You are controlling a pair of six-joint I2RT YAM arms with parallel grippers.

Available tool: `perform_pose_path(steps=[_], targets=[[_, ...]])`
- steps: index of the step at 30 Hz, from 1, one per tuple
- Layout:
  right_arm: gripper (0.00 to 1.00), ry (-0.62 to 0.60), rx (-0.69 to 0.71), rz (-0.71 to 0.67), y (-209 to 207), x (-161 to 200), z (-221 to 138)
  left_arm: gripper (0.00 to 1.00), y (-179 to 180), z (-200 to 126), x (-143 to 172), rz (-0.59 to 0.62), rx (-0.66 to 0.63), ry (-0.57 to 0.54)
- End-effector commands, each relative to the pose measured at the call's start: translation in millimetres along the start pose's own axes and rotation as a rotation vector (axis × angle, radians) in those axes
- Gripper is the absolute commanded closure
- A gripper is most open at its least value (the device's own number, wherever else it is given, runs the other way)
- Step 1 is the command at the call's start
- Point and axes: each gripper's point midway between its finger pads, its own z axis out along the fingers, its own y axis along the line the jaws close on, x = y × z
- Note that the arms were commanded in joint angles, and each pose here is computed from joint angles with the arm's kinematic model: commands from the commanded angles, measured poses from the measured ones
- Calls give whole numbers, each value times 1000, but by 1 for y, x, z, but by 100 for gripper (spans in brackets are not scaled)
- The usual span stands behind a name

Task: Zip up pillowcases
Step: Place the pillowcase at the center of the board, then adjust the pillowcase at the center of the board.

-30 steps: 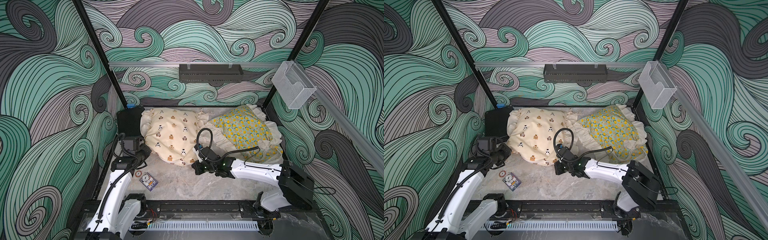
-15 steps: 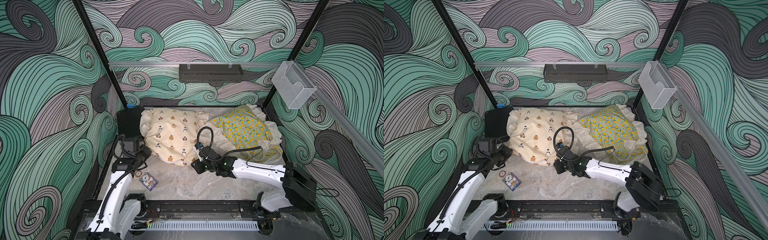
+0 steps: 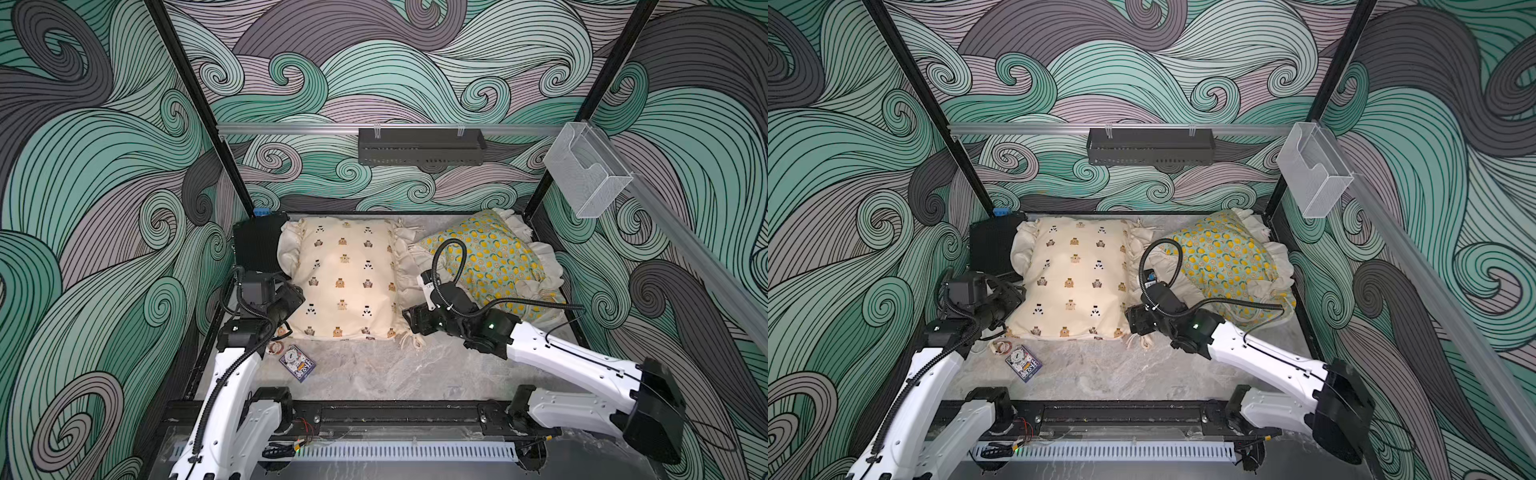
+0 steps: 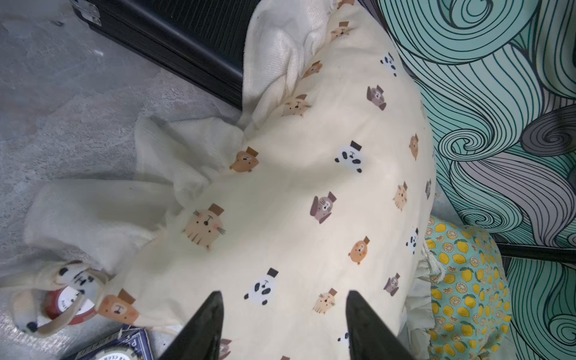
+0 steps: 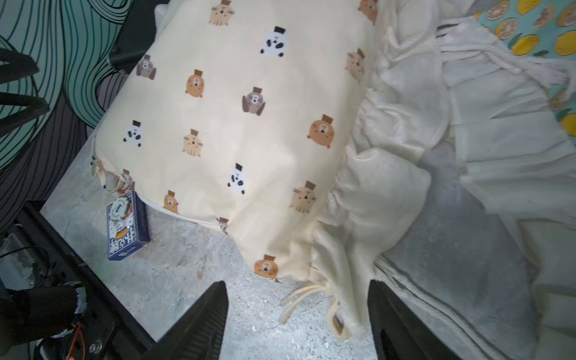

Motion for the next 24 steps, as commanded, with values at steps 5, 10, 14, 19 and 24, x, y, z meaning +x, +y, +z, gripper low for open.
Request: perform_pose_path(steps=[5,10,14,19,24], targets=[[13,98,258,65,-79,19,-19,25,-28,-10,7,64,101,81],[10,168,359,137,-115,34,-23,16,-42,-6,27,126,150,158],[10,228,441,178,-137,48,-26,11,-58,-6,47,212,195,195],[13,276,545,204,-157,63,-31,5,-85,-4,79,332,276,252],[13,299,623,206,-171,72,-33,1,-100,-1,106,433,314,294]])
